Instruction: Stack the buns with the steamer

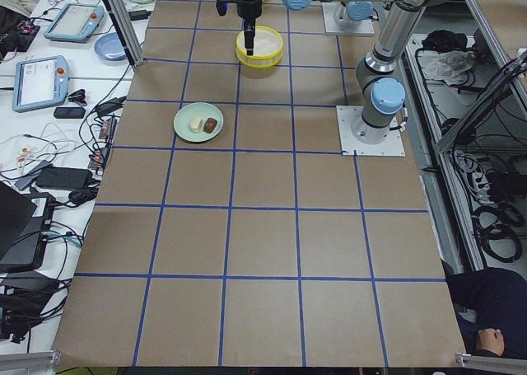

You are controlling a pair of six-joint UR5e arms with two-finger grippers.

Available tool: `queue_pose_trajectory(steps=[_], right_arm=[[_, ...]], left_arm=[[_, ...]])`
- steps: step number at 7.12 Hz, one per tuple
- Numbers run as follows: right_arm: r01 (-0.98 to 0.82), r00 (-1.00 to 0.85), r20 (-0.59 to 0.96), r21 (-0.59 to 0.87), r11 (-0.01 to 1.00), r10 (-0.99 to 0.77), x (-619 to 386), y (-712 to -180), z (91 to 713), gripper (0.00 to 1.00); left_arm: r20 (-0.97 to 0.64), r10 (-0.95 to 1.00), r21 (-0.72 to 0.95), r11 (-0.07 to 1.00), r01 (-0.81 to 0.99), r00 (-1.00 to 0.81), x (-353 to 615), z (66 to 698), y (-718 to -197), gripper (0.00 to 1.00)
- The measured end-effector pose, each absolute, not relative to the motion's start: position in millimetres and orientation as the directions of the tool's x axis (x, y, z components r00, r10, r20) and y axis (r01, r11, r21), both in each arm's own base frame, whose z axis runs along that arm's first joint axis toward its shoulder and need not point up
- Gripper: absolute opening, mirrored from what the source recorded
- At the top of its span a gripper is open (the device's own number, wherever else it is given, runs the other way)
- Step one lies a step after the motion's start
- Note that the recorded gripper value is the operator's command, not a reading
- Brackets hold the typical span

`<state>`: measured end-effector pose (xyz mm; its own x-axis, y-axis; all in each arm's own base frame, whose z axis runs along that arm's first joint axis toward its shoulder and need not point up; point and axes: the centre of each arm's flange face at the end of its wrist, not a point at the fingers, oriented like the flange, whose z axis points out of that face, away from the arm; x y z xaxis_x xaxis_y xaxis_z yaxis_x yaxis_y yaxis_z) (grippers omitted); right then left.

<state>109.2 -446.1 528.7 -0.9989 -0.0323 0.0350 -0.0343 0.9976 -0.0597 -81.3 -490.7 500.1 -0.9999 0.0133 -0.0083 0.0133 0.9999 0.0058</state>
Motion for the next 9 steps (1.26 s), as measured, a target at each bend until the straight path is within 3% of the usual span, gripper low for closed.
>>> queue_pose_trajectory(steps=[3,9], right_arm=[[-0.027,-0.999,0.023,-0.064,0.998,-0.026,109,-447,531,1.00],[-0.023,-1.000,0.021,-0.058,0.998,-0.022,106,-465,515,0.97]], left_arm=[[-0.006,0.120,0.011,0.993,0.120,-0.993,-76,488,-504,1.00],[-0.008,0.118,-0.007,0.993,0.118,-0.993,-64,473,-525,1.00]])
